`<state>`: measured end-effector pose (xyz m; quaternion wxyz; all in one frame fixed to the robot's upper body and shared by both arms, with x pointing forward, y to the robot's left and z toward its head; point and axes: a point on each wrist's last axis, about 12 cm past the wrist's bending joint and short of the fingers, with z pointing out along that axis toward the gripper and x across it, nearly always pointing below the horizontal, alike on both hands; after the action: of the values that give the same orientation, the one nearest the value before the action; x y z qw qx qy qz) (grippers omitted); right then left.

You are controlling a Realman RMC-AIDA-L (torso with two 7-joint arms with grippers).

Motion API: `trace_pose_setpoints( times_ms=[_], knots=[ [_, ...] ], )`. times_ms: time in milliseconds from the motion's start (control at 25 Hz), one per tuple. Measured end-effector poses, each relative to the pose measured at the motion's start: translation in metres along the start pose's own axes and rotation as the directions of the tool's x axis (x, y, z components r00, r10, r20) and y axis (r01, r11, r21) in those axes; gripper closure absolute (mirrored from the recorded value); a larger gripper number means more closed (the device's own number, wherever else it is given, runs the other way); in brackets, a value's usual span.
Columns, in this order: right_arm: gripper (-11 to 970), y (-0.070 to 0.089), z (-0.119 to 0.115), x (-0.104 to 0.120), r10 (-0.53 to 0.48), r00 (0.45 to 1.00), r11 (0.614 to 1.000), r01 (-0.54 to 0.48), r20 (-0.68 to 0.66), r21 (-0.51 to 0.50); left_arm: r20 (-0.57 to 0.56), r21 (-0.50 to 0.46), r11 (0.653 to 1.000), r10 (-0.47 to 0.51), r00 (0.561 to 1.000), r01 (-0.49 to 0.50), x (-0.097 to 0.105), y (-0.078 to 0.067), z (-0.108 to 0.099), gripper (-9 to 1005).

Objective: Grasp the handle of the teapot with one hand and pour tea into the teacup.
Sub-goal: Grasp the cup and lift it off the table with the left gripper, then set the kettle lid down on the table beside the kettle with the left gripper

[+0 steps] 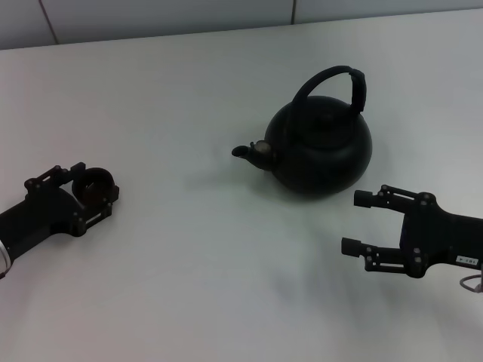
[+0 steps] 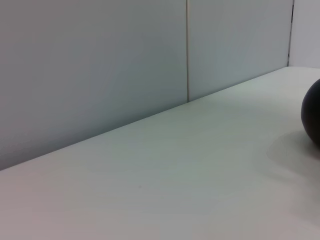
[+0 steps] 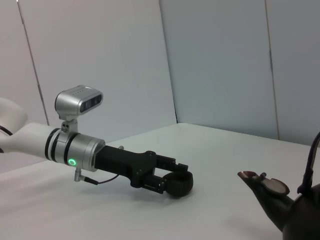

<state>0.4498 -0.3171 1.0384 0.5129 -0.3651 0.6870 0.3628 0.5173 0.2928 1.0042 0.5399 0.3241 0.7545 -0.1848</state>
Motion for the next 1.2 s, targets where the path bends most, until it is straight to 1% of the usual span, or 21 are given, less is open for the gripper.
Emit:
trace_pose_setpoints(
  times_ms=[120,200,280,320,360,480,640,800,920,1000,1040,1200],
  knots=[
    [148,-0.001,0.000,0.000,-0.001,1.000,1.000,0.001,-0.001,0.003,0.019,0.015,1.000,-0.001,1.000,0.001,-0.002,-0.002,0.000,283],
    [148,-0.001,0.000,-0.001,-0.001,1.000,1.000,0.001,-0.002,0.004,0.056,0.045,0.999,0.001,0.998,-0.003,-0.007,-0.005,0.000,293],
    [148,-0.001,0.000,-0.001,0.001,1.000,1.000,-0.001,-0.002,0.004,0.100,0.098,0.995,0.011,0.995,-0.021,-0.014,-0.010,0.002,301],
    [147,-0.001,0.000,-0.001,0.002,1.000,1.000,-0.002,-0.002,0.004,0.127,0.150,0.988,0.024,0.992,-0.043,-0.021,-0.015,0.007,306],
    [147,-0.001,0.000,-0.001,0.003,1.000,1.000,-0.003,-0.002,0.005,0.135,0.172,0.984,0.028,0.990,-0.052,-0.023,-0.017,0.009,306],
    [147,-0.002,-0.001,-0.001,0.004,1.000,1.000,-0.004,0.002,0.012,0.162,0.276,0.957,0.042,0.986,-0.086,-0.037,-0.030,0.026,307],
    [148,-0.001,-0.003,0.000,0.010,1.000,1.000,-0.010,0.007,0.021,0.148,0.351,0.929,0.071,0.986,-0.120,-0.047,-0.041,0.046,306],
    [148,-0.001,-0.004,0.000,0.013,1.000,1.000,-0.013,0.012,0.024,0.142,0.353,0.927,0.082,0.986,-0.128,-0.048,-0.043,0.051,306],
    [148,0.000,-0.004,0.001,0.015,1.000,1.000,-0.015,0.014,0.026,0.127,0.343,0.928,0.109,0.986,-0.147,-0.044,-0.046,0.053,306],
    [148,0.000,-0.004,0.001,0.016,1.000,1.000,-0.016,0.014,0.025,0.127,0.343,0.928,0.109,0.986,-0.147,-0.044,-0.046,0.053,307],
    [148,0.000,-0.004,0.001,0.016,1.000,1.000,-0.016,0.014,0.025,0.101,0.326,0.931,0.136,0.986,-0.162,-0.037,-0.050,0.056,307],
    [148,0.000,-0.004,0.001,0.016,1.000,1.000,-0.017,0.015,0.025,0.081,0.322,0.933,0.142,0.987,-0.160,-0.035,-0.052,0.058,307]
  ],
)
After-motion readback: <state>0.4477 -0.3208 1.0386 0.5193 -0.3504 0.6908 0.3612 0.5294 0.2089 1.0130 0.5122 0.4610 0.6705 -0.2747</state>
